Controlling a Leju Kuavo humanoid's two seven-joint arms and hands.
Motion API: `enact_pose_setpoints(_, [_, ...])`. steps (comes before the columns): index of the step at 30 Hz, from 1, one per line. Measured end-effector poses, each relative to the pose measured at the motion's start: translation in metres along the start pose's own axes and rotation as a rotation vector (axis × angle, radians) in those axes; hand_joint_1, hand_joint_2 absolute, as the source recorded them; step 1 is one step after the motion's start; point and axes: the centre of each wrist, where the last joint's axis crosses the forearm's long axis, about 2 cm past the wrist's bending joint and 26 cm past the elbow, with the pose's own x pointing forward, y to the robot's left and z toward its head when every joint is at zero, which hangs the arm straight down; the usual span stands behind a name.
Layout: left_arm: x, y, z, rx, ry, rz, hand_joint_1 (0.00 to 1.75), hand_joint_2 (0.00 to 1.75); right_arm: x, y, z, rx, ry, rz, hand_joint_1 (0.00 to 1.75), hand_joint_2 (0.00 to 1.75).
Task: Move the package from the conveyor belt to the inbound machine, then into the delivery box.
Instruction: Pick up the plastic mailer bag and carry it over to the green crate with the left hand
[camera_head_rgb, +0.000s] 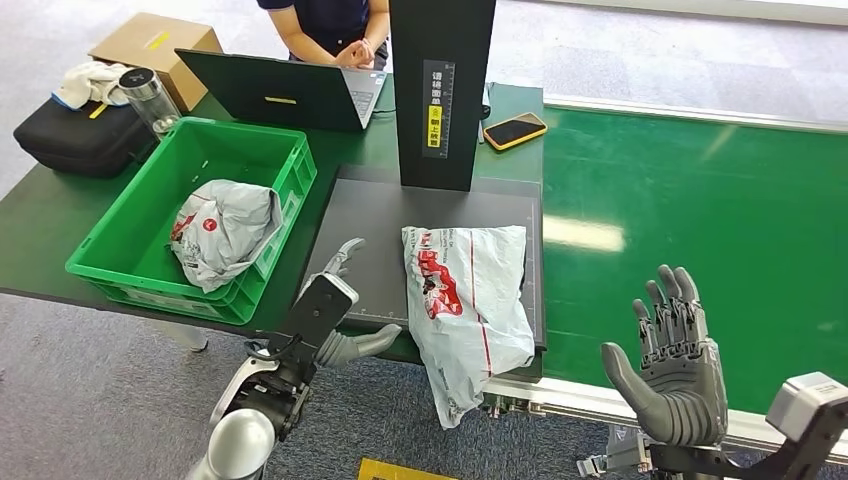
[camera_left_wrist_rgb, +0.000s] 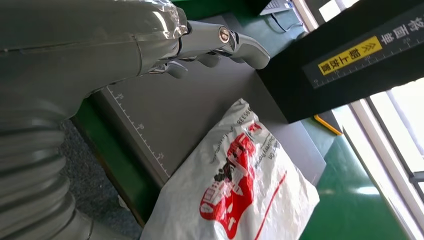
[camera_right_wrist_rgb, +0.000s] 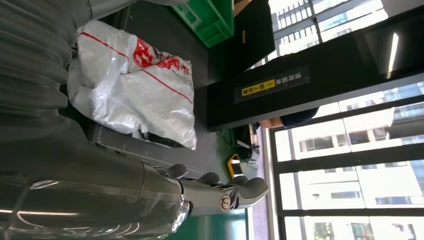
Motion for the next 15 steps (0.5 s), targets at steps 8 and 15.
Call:
enact_pose_setpoints(8, [-0.003,0.006,0.0,0.023,0.011,0.001,0.0,1.75,-0.013,-0.012,0.011,-0.088,0.1,0.007,0.0,1.75])
enact_pose_setpoints(15, [-0.001,0.005,0.001,0.017,0.012,-0.01,0.0,1.75,-0.019,-0.021,0.017,-0.11,0.14,0.008,0.0,1.75])
